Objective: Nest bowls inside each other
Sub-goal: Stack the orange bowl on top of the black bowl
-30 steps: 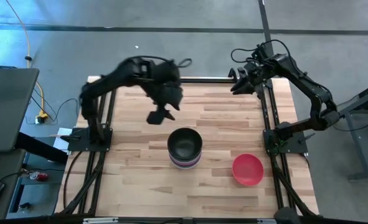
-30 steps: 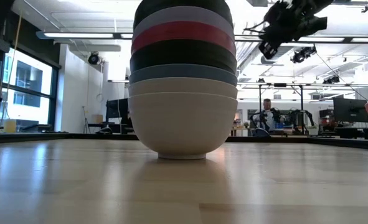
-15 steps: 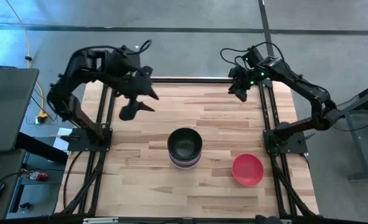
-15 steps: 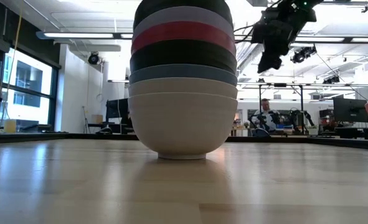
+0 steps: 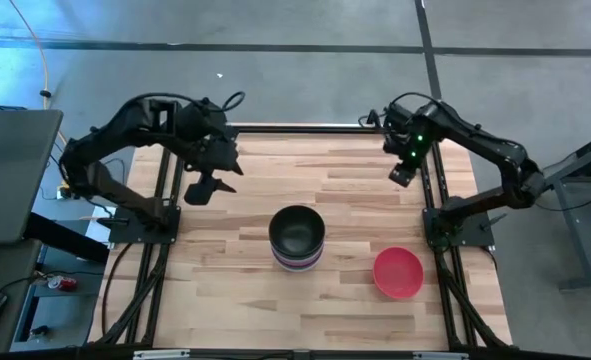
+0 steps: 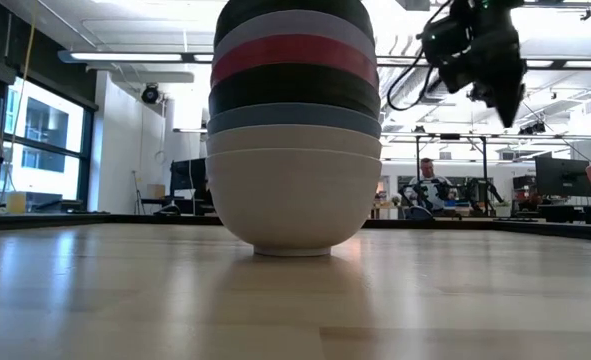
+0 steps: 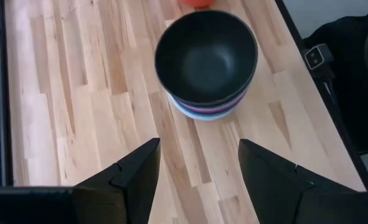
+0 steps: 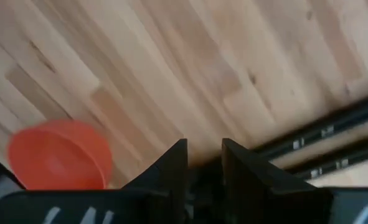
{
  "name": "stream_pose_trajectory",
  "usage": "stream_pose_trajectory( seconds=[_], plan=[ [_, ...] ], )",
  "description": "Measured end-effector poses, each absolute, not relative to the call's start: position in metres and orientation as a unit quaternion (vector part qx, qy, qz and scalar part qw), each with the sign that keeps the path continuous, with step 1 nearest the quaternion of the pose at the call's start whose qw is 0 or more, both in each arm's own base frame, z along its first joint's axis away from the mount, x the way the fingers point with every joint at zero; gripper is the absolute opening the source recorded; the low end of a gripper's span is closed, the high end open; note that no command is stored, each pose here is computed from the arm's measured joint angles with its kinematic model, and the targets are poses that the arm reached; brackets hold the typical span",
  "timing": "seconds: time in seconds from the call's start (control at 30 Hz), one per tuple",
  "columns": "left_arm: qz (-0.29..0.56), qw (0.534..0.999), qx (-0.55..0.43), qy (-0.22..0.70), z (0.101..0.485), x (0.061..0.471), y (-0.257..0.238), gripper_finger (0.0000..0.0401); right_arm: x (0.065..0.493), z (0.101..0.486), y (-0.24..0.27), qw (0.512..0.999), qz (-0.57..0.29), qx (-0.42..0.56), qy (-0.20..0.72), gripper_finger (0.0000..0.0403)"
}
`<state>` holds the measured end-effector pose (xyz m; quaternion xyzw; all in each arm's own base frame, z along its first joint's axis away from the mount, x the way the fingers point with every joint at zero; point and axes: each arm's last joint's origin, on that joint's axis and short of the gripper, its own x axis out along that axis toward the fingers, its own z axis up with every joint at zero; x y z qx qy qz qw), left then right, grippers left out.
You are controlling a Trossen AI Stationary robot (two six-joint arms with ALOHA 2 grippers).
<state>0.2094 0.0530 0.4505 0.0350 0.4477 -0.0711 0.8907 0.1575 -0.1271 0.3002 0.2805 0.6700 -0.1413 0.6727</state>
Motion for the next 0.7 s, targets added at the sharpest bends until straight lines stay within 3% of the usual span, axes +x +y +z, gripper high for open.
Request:
stream_pose_trajectory(
  seconds=[0.5, 0.7],
  plan=[
    [-0.041, 0.932, 0.028, 0.360, 0.442, 0.147, 0.035, 0.0207, 0.188, 0.299, -0.066, 0.652, -0.114, 0.237, 0.711, 0.0090],
    [-0.033, 0.944, 0.029, 0.327, 0.435, 0.133, 0.031, 0.0207, 0.185, 0.267, -0.038, 0.597, -0.102, 0.216, 0.766, 0.0090]
  ],
)
